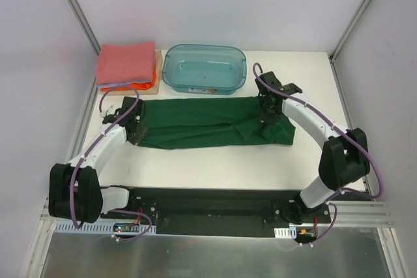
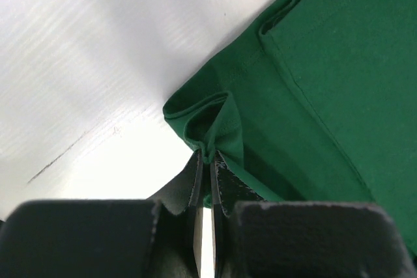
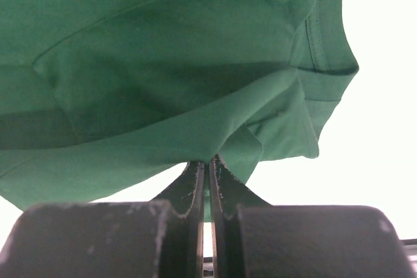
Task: Fold and stack the t-shirts
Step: Fold the other side of the tshirt into a rectangle
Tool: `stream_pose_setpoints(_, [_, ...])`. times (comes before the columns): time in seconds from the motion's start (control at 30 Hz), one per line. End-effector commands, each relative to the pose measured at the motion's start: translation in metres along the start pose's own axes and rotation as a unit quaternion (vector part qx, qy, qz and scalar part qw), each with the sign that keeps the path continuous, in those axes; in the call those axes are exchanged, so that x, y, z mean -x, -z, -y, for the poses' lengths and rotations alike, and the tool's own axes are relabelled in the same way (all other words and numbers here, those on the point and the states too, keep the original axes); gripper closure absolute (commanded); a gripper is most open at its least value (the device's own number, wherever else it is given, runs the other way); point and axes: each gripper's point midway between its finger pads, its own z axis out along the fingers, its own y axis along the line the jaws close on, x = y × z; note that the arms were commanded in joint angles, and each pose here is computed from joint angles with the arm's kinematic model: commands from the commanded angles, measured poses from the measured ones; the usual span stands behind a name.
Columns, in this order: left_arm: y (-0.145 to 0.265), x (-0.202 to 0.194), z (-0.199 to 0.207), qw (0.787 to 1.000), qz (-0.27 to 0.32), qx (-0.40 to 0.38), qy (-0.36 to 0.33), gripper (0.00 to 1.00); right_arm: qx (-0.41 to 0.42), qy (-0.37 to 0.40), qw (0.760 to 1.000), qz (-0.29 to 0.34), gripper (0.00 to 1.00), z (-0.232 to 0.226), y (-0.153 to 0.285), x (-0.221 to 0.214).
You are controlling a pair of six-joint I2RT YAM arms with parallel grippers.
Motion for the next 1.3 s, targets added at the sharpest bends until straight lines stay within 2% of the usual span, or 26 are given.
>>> stream_pose_setpoints(0.0, [-0.001, 0.018, 0.018, 1.000, 0.011, -0.011, -0.011, 1.00, 0.014, -0.002, 1.000, 0.017, 1.00, -0.003, 0.000, 0.020])
stream_pose_setpoints(0.5, [-0.025, 0.034, 0.047, 0.999, -0.001, 0.013, -0.044, 1.00, -0.009, -0.032, 0.999, -0.023, 0.99, 0.006, -0.034, 0.029])
stream_pose_setpoints(0.63, [-0.031, 0.038, 0.052, 0.999, -0.001, 0.021, -0.050, 0.99, -0.013, -0.037, 0.999, -0.027, 0.98, 0.006, -0.042, 0.034])
stream_pose_setpoints(0.67, [-0.033, 0.041, 0.054, 0.998, 0.002, 0.022, -0.053, 0.96, -0.015, -0.040, 0.999, -0.027, 0.98, 0.006, -0.044, 0.036])
stream_pose_setpoints(0.7, [-0.034, 0.042, 0.057, 0.998, 0.001, 0.022, -0.056, 0.88, -0.019, -0.044, 0.998, -0.027, 0.98, 0.007, -0.046, 0.038])
stream_pose_setpoints(0.73, [-0.034, 0.044, 0.060, 0.998, 0.002, 0.019, -0.060, 0.74, -0.024, -0.051, 0.998, -0.028, 0.97, 0.010, -0.049, 0.041])
stream_pose_setpoints(0.77, [-0.034, 0.046, 0.063, 0.998, 0.003, 0.017, -0.061, 0.44, -0.027, -0.056, 0.998, -0.030, 0.94, 0.012, -0.054, 0.044])
stream_pose_setpoints(0.8, [-0.035, 0.046, 0.064, 0.998, 0.001, 0.017, -0.064, 0.11, -0.030, -0.060, 0.997, -0.030, 0.92, 0.013, -0.056, 0.047])
stream_pose_setpoints(0.83, [-0.034, 0.048, 0.066, 0.998, 0.002, 0.015, -0.067, 0.01, -0.032, -0.067, 0.997, -0.023, 0.92, 0.015, -0.060, 0.054])
stream_pose_setpoints(0.97, [-0.020, 0.062, 0.069, 0.998, 0.021, 0.000, -0.057, 0.01, -0.051, -0.086, 0.995, 0.011, 0.89, 0.032, -0.076, 0.091])
stream_pose_setpoints(1.0, [-0.014, 0.065, 0.071, 0.998, 0.027, -0.008, -0.058, 0.01, -0.051, -0.090, 0.995, 0.016, 0.81, 0.035, -0.078, 0.099])
stream_pose_setpoints(1.1, [0.004, 0.058, 0.075, 0.997, 0.016, -0.050, -0.055, 0.01, -0.037, -0.086, 0.996, 0.011, 0.27, 0.043, -0.076, 0.106])
stream_pose_setpoints(1.13, [0.009, 0.054, 0.077, 0.996, 0.008, -0.068, -0.063, 0.01, -0.036, -0.084, 0.996, 0.013, 0.02, 0.044, -0.072, 0.105])
stream_pose_setpoints(1.27, [0.020, 0.026, 0.083, 0.985, -0.050, -0.128, -0.102, 0.01, -0.014, -0.074, 0.996, 0.049, 0.04, 0.046, -0.046, 0.097])
